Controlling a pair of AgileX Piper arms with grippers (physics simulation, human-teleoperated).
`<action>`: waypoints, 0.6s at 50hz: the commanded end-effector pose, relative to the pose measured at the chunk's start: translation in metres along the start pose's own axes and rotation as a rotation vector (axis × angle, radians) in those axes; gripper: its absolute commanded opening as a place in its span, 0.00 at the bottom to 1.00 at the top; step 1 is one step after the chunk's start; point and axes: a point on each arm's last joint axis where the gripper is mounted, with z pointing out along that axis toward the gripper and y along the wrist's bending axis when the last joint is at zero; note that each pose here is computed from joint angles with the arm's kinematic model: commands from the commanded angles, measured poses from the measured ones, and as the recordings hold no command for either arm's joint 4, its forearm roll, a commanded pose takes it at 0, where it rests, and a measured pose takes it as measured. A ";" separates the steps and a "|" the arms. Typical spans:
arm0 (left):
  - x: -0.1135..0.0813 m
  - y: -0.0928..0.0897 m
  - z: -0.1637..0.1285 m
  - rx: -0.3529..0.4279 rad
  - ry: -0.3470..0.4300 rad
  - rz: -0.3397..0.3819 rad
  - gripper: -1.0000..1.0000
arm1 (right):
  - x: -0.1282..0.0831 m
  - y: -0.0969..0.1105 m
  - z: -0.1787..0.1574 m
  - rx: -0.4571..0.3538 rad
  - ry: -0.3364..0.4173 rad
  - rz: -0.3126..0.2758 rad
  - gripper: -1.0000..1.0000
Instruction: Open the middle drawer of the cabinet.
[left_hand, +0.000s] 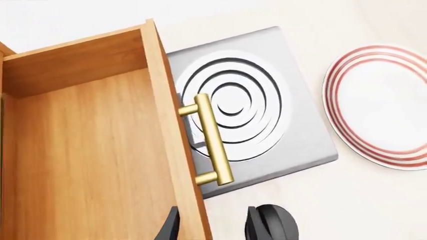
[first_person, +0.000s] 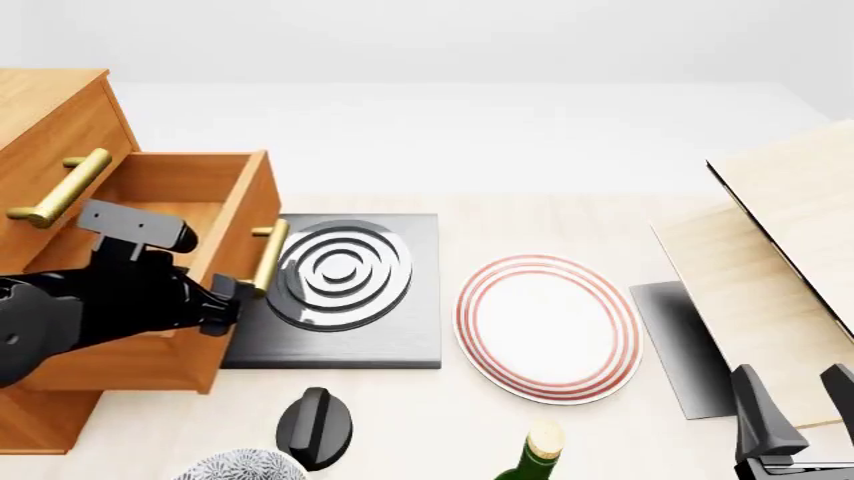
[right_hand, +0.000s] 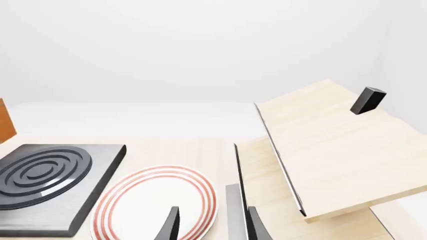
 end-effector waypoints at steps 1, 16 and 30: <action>-0.007 -0.009 -0.018 0.037 -0.053 0.019 1.00 | 0.000 0.000 0.000 0.000 0.000 0.000 1.00; -0.009 -0.012 -0.015 0.047 -0.051 0.026 1.00 | 0.000 0.000 0.000 0.000 0.000 0.000 1.00; -0.010 -0.016 -0.016 0.062 -0.053 0.036 1.00 | 0.000 0.000 0.000 0.000 0.000 0.000 1.00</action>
